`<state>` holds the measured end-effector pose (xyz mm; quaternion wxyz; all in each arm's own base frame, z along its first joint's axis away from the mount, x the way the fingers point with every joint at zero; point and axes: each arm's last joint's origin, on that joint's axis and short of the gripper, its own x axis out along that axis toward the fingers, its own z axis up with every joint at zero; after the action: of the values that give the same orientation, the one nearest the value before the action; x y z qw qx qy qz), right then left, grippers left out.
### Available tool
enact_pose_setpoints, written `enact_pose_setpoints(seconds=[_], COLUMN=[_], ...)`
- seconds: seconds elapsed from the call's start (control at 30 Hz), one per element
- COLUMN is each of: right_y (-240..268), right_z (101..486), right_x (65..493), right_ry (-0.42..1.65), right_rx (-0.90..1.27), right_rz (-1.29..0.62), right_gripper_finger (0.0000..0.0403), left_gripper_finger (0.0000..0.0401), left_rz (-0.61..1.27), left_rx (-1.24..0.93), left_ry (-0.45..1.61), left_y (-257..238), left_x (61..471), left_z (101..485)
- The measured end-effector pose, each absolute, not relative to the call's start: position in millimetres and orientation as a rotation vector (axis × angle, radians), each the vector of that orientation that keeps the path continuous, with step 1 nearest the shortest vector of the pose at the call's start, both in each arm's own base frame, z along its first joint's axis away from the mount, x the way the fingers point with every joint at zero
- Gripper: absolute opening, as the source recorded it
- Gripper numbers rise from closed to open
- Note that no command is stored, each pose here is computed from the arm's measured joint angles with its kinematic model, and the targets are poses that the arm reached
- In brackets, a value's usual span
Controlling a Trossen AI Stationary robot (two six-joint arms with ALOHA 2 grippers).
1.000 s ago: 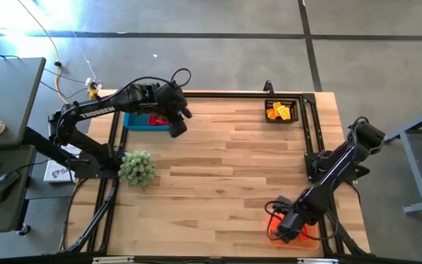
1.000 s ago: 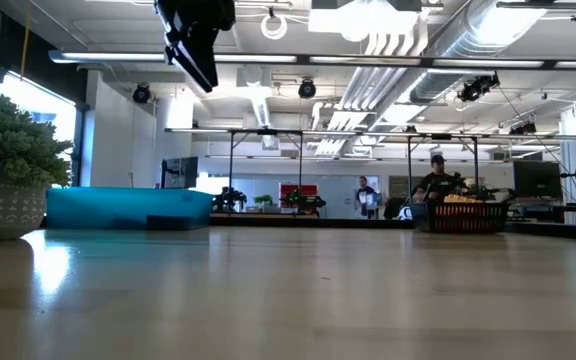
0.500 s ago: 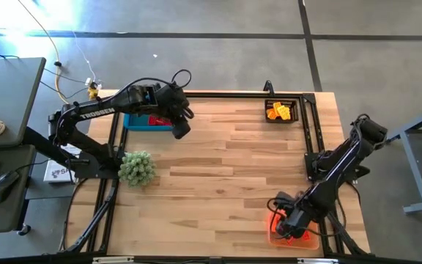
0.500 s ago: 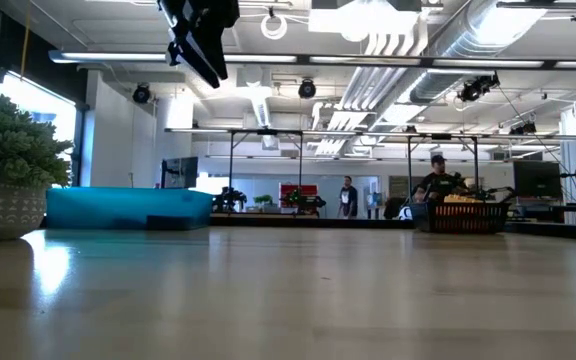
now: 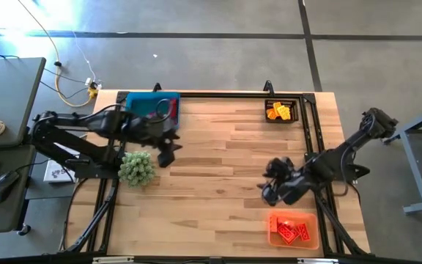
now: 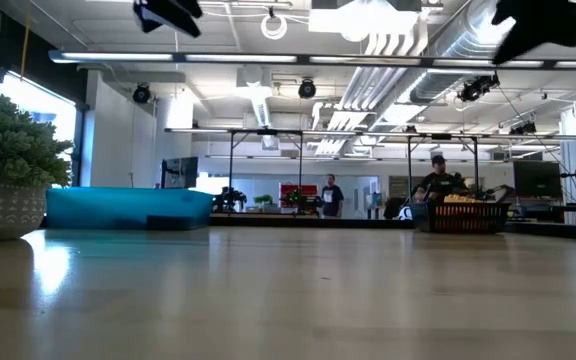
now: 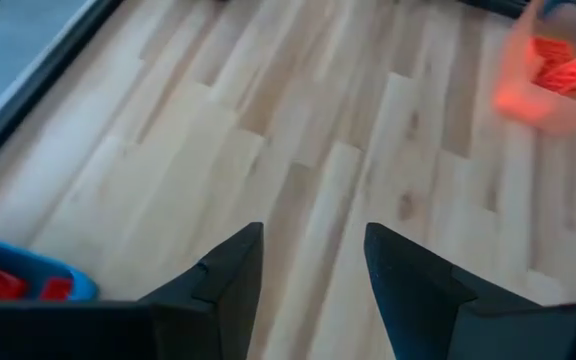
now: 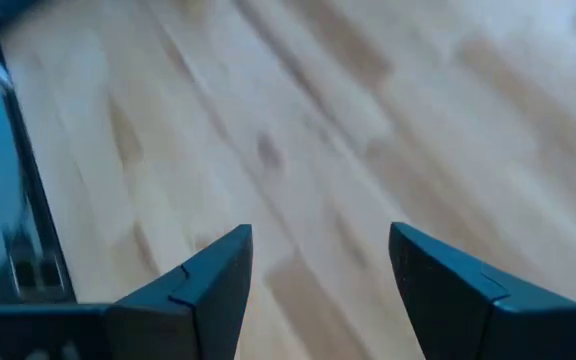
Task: Sort & place blocks by color
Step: Return to Home Position
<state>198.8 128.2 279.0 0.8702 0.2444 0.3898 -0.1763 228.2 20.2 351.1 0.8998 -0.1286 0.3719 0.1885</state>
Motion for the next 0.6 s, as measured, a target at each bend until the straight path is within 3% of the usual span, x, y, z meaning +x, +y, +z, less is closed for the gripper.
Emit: enact_pose_setpoints(seconds=[0.33, 0.6], right_y=[91, 68], right_z=[320, 346], right_x=[218, 204], right_ry=[0.417, 0.264], right_rx=[0.395, 0.389], right_rz=[-0.411, -0.482], right_gripper_finger=[0.022, 0.022], left_gripper_finger=[0.0161, 0.0161], left_rz=[0.338, 0.264], left_rx=[-0.351, -0.362], left_ry=[0.616, 0.444], left_y=[1, -5], left_x=[156, 122], left_z=[318, 272])
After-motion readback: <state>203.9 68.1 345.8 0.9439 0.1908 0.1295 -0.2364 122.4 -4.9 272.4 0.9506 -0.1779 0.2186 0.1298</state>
